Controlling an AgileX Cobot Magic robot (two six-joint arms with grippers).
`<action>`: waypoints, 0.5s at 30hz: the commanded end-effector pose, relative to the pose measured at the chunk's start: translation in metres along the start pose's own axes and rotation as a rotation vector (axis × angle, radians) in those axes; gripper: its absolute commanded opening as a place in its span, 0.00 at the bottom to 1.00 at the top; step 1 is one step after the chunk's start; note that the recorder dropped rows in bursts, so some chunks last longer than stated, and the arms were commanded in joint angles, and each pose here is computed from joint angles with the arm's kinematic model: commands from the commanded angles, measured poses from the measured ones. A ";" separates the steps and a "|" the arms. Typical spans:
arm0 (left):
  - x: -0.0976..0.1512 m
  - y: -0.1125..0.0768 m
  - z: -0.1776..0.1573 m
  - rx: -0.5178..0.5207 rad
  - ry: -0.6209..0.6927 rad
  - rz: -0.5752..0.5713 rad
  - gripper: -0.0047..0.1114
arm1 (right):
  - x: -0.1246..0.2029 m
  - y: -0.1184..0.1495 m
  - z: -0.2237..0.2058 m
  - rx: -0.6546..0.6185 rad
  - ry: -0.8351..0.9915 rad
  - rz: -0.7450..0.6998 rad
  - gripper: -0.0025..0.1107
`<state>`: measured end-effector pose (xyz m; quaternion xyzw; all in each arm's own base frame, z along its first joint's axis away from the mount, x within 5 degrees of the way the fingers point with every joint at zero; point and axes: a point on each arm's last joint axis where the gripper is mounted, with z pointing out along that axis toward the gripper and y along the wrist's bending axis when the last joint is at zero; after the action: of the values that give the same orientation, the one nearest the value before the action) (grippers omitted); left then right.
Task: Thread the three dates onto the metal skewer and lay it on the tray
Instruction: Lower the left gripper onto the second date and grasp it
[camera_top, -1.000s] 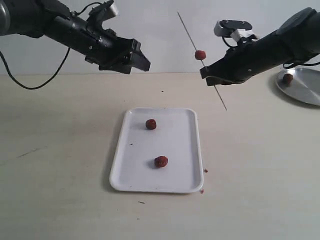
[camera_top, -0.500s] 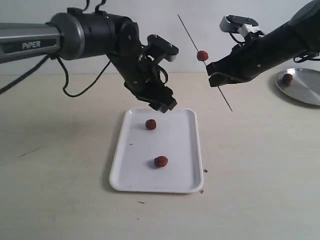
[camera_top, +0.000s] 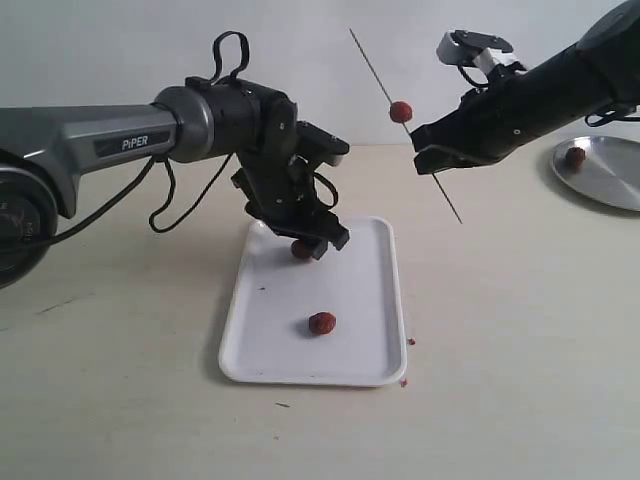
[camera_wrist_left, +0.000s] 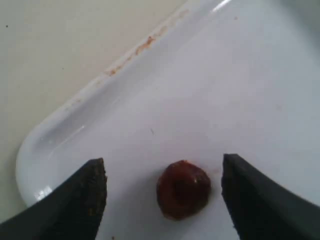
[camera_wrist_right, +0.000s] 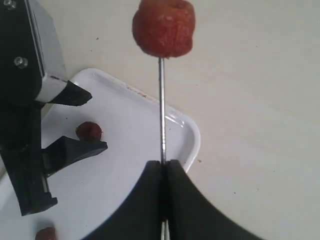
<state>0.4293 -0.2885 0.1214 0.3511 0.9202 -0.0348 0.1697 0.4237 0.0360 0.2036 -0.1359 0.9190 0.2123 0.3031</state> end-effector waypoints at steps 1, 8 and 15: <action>0.000 0.004 0.004 -0.009 -0.003 -0.015 0.60 | -0.004 0.001 -0.005 -0.003 -0.025 -0.013 0.02; 0.004 0.001 0.015 0.004 0.018 -0.025 0.60 | -0.004 0.001 -0.005 -0.001 -0.026 -0.013 0.02; 0.008 -0.001 0.014 0.029 0.057 -0.050 0.46 | -0.004 0.000 -0.005 0.000 -0.027 -0.013 0.02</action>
<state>0.4295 -0.2897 0.1135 0.3367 0.9266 -0.0453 0.1615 0.4241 0.0363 0.2041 -0.1396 0.9171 0.2126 0.3070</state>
